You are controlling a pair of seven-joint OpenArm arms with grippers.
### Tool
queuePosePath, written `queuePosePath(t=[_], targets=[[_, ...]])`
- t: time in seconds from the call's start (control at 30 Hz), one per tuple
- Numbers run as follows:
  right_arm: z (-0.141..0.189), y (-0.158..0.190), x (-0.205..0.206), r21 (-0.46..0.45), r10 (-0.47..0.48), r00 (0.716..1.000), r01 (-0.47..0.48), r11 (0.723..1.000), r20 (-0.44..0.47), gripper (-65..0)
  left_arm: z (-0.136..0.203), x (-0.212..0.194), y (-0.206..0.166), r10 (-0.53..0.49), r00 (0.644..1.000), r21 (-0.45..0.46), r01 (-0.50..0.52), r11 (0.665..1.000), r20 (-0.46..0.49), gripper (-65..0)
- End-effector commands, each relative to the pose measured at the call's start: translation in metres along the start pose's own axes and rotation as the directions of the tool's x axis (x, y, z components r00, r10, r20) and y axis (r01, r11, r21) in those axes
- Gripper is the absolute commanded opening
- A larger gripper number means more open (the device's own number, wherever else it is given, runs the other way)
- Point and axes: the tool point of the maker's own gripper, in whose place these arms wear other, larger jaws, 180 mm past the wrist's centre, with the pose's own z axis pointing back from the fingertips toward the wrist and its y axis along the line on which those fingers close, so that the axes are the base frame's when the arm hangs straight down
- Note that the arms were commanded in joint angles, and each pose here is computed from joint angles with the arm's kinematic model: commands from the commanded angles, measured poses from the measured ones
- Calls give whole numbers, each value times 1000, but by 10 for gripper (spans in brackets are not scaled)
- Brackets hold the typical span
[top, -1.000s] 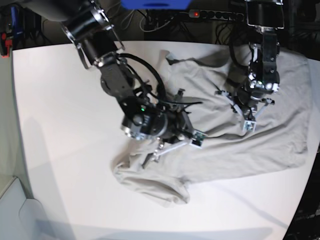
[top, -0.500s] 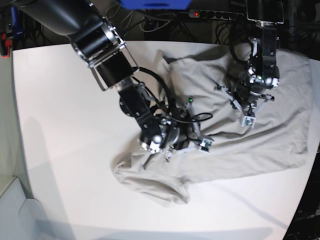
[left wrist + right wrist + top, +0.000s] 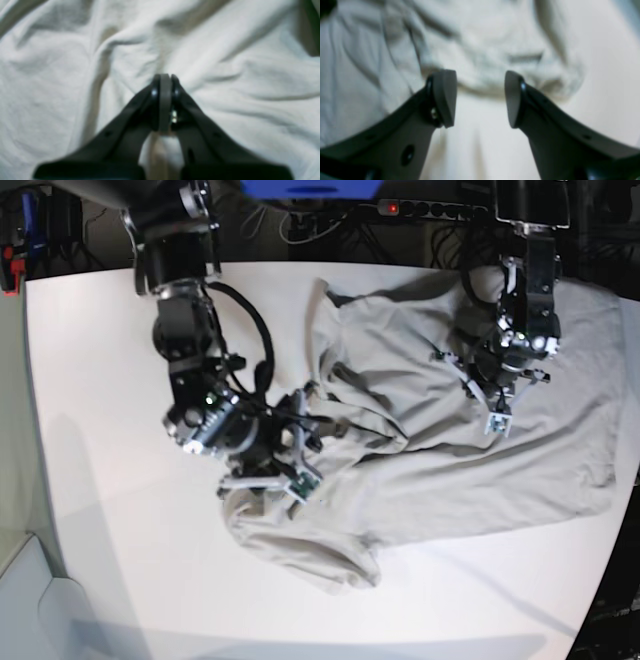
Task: Layout the t-shirt on the table in an organized manner, then fold the t-shirt properly
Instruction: 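Reach the right gripper into the t-shirt's middle and pinch the fabric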
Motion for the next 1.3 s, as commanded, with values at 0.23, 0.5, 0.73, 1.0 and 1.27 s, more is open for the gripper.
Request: queuePosePath(t=[0.23,0.5,0.73,1.0,1.27], targets=[[-14,28,-31,76,-125,992,122,990,34,-336,0,12,7,-11,1000,19,11,1000,14,-649],[-19,33,-37,94,-141,990,139,986,20,-336,0,11,5,-8,1000,16,8,1000,12,-649],[-21,41,-28,110,-151,988,146,983,35,-336,0,12,4,-4,1000,12,4,1000,14,-649],[-24,57,-17,141,-181,982,172,975,58,-336,0,15,5,-7,1000,15,7,1000,20,-649],[-37,69,-25,184,-219,974,205,961,57,-344,0,15,4,-5,1000,13,5,1000,18,-649]])
